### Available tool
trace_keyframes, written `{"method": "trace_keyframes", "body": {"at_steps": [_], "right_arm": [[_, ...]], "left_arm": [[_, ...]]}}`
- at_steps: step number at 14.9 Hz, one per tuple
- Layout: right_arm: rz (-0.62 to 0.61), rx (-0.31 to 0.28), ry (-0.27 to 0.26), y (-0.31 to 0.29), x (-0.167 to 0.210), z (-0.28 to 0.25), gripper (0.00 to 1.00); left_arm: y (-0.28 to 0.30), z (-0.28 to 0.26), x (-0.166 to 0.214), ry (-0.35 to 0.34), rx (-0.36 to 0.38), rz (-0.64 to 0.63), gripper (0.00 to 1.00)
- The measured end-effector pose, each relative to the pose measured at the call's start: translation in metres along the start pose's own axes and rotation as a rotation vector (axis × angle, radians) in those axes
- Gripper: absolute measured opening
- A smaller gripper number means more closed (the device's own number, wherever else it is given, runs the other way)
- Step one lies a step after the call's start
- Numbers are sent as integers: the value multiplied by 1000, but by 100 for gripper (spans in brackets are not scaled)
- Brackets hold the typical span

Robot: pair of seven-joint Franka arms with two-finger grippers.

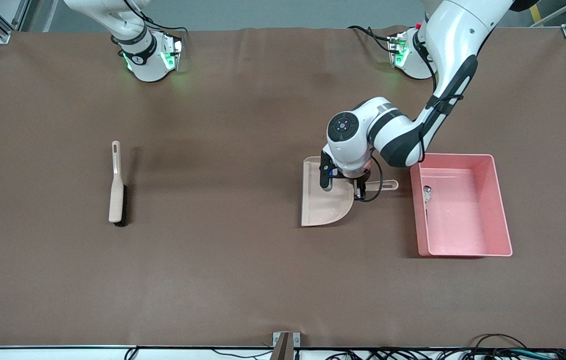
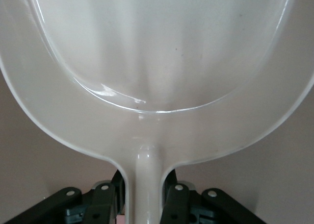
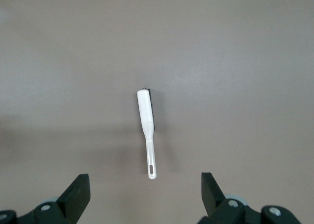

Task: Clean e-waste and dump in bin
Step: 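Carry the dustpan back and lower it onto the table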

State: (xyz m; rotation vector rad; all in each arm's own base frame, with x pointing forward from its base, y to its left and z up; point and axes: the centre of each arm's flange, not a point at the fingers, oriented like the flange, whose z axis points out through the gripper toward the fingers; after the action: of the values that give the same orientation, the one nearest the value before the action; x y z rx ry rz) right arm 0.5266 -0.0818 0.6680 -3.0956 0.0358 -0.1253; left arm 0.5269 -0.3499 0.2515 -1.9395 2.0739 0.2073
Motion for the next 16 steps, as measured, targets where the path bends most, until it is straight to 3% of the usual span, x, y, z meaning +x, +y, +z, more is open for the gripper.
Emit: {"method": "trace_keyframes", "body": {"at_steps": [6,16], "right_arm": [[0,0,0,0,0,0,100],[0,0,0,0,0,0,100]], "left_arm": [[7,15,16,-12,15,-44,33],[19,11,40,-6,57,27,33]]}}
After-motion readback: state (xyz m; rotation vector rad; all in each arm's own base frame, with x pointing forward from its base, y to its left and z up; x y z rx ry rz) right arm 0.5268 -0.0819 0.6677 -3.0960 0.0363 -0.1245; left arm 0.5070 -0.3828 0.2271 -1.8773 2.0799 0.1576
